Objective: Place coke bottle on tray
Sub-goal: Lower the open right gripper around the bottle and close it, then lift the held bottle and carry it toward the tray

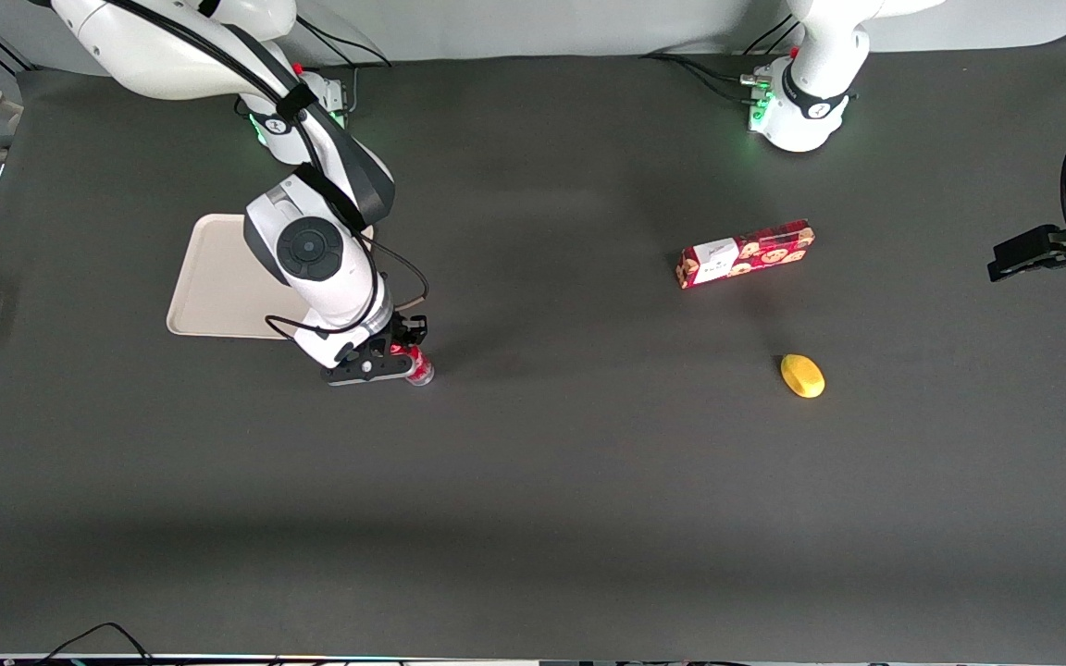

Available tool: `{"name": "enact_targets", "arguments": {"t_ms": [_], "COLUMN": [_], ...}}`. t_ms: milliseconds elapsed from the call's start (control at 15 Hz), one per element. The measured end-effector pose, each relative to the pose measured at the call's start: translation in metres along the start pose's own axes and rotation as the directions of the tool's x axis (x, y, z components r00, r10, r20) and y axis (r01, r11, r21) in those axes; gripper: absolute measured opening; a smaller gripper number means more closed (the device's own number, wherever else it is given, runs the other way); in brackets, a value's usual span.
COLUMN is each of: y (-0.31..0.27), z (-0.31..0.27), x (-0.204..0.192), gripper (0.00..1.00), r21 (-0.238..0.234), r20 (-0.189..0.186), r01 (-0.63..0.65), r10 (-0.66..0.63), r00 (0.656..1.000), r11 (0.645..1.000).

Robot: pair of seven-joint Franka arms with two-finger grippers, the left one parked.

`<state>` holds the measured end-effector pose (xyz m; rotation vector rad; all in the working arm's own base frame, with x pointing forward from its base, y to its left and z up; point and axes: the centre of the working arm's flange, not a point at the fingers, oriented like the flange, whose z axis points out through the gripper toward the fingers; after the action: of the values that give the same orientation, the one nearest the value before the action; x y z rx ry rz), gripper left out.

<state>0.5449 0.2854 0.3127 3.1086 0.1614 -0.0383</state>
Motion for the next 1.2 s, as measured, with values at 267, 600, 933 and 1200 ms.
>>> {"name": "enact_targets", "arguments": {"t_ms": [267,600,933,1200], "y": [0.0,0.008,0.045,0.106], "z": [0.0,-0.057,-0.175,-0.233], "x": [0.0,0.016,0.009,-0.018], "gripper": [0.33,0.33,0.33,0.33], "r21": [0.0,-0.015,-0.067,-0.116], "r20": [-0.001,-0.032,-0.055,-0.017], "r01": [-0.02,-0.108,-0.204,-0.199], "r10": [0.02,0.107,0.201,0.199], "r00": [1.0,0.994,0.978,0.98], "r11": [1.0,0.994,0.977,0.973]}}
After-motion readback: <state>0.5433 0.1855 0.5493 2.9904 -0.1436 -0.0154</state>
